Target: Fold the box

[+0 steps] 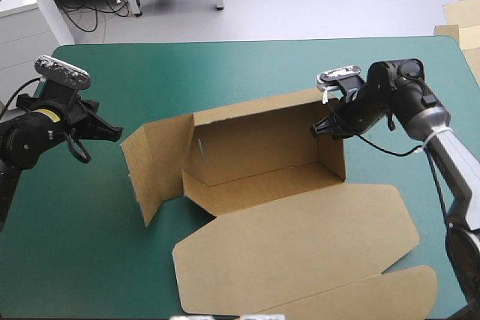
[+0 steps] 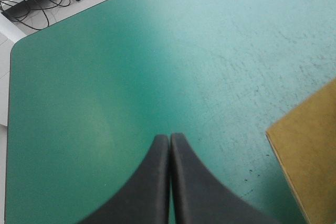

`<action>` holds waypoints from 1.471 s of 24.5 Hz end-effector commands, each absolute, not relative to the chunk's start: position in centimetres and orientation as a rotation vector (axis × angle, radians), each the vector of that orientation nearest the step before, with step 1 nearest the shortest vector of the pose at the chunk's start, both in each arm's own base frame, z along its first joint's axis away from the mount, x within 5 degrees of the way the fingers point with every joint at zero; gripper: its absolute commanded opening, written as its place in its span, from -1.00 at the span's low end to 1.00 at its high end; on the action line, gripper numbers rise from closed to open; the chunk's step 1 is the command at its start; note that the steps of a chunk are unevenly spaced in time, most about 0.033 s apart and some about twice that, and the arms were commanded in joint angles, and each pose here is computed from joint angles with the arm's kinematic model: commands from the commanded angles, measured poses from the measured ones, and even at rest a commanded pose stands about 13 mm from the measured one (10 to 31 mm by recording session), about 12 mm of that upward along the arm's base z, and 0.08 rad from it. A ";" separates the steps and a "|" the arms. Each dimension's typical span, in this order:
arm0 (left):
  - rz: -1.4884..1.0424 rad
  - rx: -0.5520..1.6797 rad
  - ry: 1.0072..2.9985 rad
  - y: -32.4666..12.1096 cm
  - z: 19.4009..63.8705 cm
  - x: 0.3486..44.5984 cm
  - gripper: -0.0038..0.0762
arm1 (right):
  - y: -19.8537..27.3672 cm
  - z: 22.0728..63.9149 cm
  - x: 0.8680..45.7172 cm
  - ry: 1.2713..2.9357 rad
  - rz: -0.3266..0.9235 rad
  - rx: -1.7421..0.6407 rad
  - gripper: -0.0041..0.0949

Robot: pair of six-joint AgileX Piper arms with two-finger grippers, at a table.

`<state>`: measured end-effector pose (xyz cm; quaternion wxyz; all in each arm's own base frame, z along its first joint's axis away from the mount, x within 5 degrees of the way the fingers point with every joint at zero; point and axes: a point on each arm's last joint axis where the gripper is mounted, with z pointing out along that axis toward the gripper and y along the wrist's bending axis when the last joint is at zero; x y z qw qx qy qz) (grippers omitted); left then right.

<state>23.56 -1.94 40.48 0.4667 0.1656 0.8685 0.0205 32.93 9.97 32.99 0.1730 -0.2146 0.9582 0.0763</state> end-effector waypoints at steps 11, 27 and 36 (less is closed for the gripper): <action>0.015 0.351 2.024 -2.1 42.5 23.0 -0.93 | 11.3 30.3 37.9 2.716 0.218 -0.690 -0.94; 0.022 0.364 2.057 -2.0 42.2 22.9 -0.93 | 11.4 36.2 38.3 2.573 0.210 -0.710 0.77; 0.023 0.362 2.051 -2.0 42.2 22.9 -0.93 | 11.3 38.4 37.7 2.533 0.231 -0.618 0.88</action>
